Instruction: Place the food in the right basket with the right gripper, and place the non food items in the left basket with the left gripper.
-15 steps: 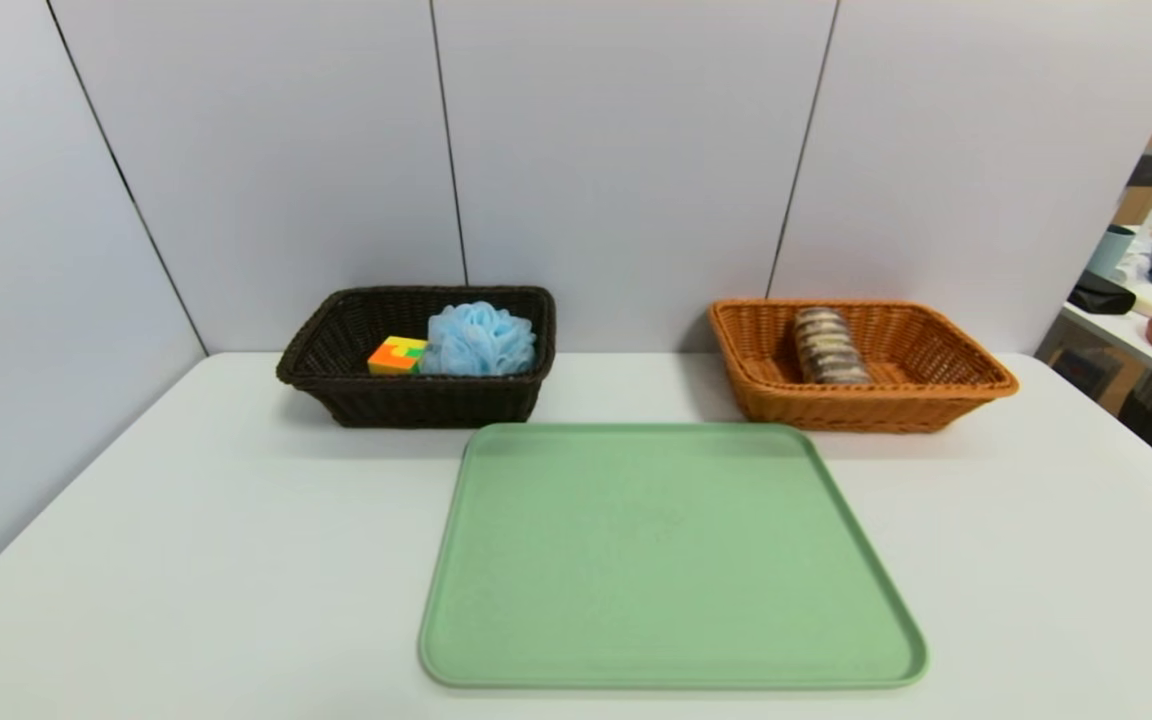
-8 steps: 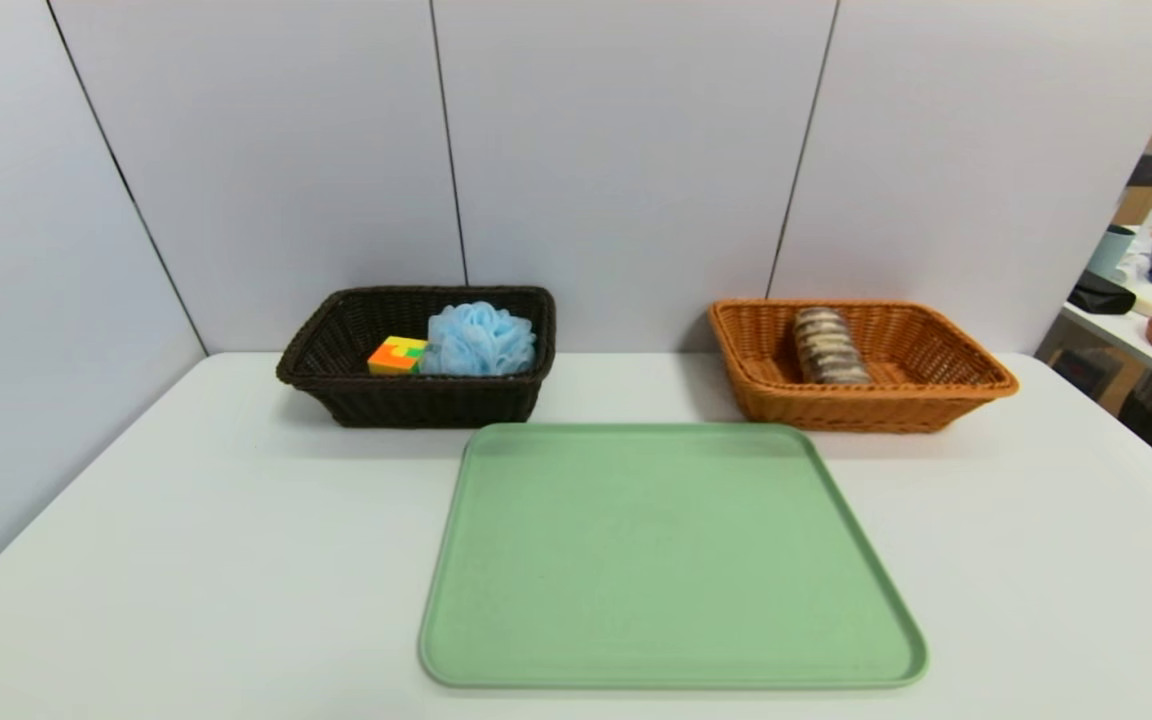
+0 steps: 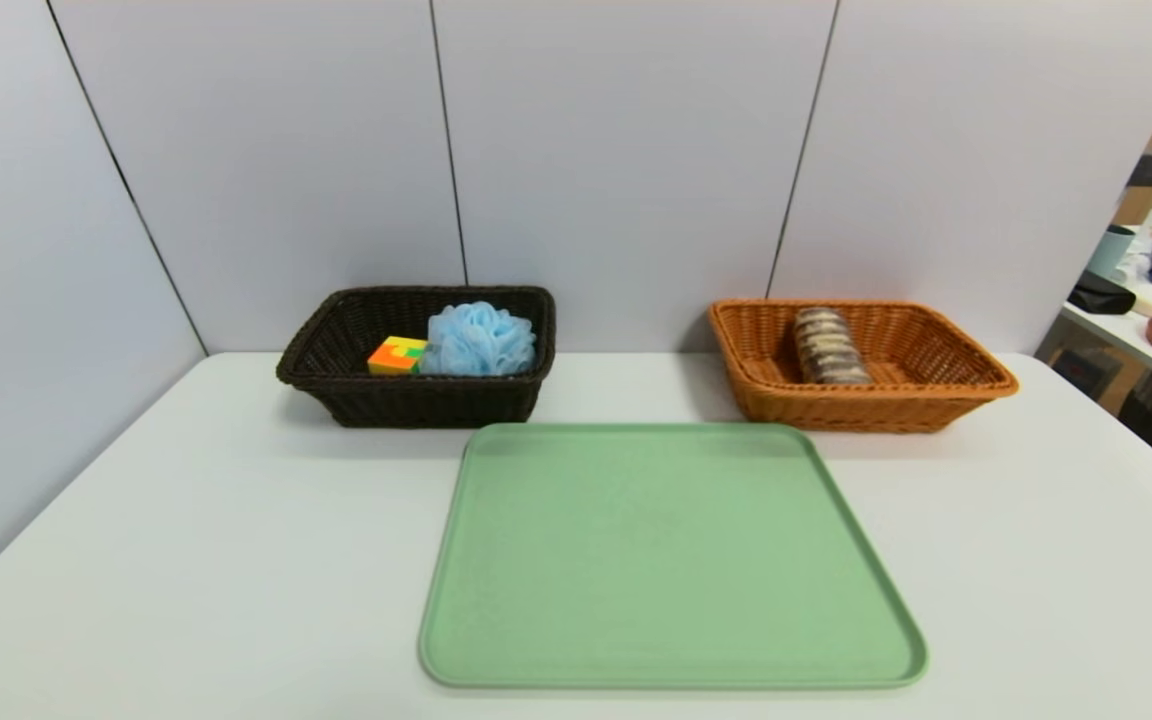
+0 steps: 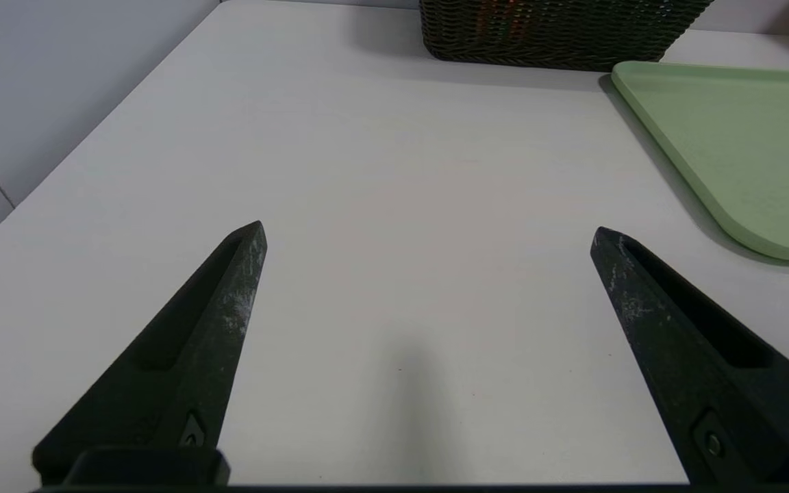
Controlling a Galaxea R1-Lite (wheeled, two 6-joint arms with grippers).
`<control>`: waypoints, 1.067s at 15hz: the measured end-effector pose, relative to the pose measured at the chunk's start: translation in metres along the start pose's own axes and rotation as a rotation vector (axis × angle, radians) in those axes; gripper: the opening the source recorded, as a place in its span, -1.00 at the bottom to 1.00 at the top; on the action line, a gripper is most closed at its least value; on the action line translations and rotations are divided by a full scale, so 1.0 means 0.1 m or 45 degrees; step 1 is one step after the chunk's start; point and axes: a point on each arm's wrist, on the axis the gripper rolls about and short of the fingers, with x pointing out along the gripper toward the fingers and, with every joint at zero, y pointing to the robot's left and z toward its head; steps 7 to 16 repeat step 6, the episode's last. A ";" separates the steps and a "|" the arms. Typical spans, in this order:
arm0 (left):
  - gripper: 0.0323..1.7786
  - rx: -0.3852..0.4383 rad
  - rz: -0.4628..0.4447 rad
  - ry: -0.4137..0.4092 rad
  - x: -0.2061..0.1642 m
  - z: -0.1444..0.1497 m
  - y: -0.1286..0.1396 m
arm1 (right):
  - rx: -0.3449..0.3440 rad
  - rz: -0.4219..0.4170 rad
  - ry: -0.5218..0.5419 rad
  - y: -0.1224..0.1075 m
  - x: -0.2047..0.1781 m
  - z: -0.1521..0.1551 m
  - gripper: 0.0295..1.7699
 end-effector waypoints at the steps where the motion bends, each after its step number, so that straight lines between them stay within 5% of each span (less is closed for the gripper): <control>1: 0.90 -0.001 0.001 0.000 0.00 0.00 0.00 | 0.019 -0.012 -0.001 0.00 0.00 0.00 0.92; 16: 0.90 0.000 0.001 0.000 0.00 0.00 0.00 | 0.026 -0.013 0.000 0.00 0.00 0.00 0.92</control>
